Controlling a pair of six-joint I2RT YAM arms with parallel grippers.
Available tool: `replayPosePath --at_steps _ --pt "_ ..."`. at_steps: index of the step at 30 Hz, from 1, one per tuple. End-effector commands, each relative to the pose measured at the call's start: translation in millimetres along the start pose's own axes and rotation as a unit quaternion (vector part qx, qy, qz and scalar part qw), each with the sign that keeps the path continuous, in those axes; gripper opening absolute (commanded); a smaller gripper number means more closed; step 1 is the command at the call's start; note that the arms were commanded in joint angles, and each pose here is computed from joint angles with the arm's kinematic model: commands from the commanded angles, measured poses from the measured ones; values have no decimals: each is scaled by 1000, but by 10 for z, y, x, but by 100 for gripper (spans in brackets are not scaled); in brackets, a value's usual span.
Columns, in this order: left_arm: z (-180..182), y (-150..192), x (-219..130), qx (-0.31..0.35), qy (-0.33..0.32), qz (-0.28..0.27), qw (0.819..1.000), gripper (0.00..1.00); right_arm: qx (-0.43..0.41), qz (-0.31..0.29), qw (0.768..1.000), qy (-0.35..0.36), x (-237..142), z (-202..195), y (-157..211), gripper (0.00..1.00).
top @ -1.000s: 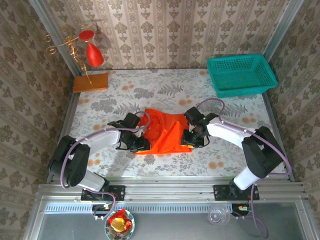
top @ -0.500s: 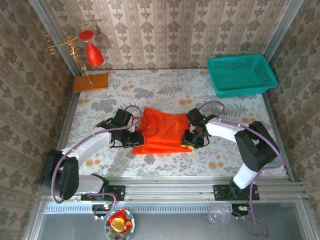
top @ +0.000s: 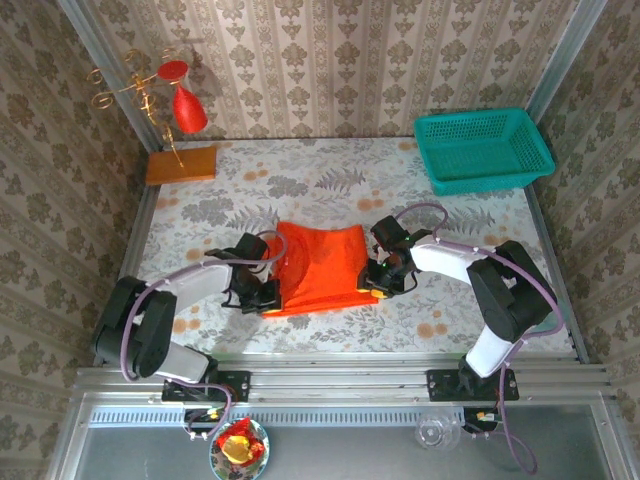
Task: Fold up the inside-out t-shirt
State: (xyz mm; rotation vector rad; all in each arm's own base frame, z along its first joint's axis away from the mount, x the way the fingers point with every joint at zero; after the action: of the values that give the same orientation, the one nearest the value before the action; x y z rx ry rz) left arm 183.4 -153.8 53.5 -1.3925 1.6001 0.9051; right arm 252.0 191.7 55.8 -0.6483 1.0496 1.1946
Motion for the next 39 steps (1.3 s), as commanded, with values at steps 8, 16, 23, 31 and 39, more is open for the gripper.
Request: replayPosePath --at_steps 8,16,23,31,39 --pt "146 -18 -432 -9 -77 -41 996 29 5 -19 998 63 -245 -133 -9 42" --pt "60 -562 -786 -9 -27 -114 993 35 -23 -55 997 45 -571 120 -250 42" --pt "-191 -1324 -921 17 19 -178 984 42 -31 -74 996 30 -675 280 -787 41" --pt "-117 -1852 -780 -1 32 -179 983 46 -46 -60 996 52 -532 381 -1360 41" --pt "-44 -1984 -516 -5 38 -157 987 45 -44 -22 998 29 -170 454 -1562 40"
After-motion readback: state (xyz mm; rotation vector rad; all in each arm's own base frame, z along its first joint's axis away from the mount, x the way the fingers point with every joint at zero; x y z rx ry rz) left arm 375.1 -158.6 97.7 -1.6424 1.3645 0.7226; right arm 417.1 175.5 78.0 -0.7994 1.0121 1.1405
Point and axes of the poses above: each hand's point on the last joint's axis, 136 mm out from that joint toward the fingers, its own x axis out along the fingers, its own z axis along the line the jaws close on, y = z × x, the point moved 4 cm from there along -x, back along the fingers, and after that the axes turned 7 degrees about x, right-handed, at the moved point
